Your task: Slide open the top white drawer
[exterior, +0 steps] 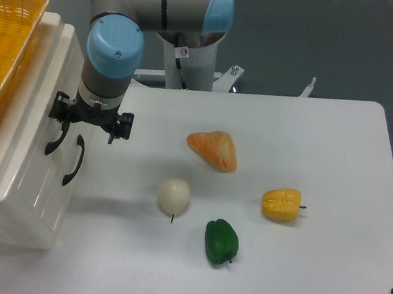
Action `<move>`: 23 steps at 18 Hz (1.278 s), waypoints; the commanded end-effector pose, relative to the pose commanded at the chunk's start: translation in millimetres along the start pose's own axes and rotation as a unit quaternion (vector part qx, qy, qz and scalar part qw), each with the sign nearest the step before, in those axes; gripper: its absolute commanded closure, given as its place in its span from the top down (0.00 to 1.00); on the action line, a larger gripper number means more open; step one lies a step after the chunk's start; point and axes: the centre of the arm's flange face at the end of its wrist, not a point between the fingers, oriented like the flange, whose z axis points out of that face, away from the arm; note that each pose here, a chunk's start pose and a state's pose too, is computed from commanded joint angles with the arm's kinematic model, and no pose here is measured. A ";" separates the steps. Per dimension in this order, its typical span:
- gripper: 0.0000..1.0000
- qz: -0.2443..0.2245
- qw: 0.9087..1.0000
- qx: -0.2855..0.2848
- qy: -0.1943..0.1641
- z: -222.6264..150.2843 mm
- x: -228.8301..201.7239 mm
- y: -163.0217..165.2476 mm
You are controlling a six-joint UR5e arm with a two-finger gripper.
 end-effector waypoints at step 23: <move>1.00 0.005 1.000 -0.010 0.000 11.1 4.0 -0.6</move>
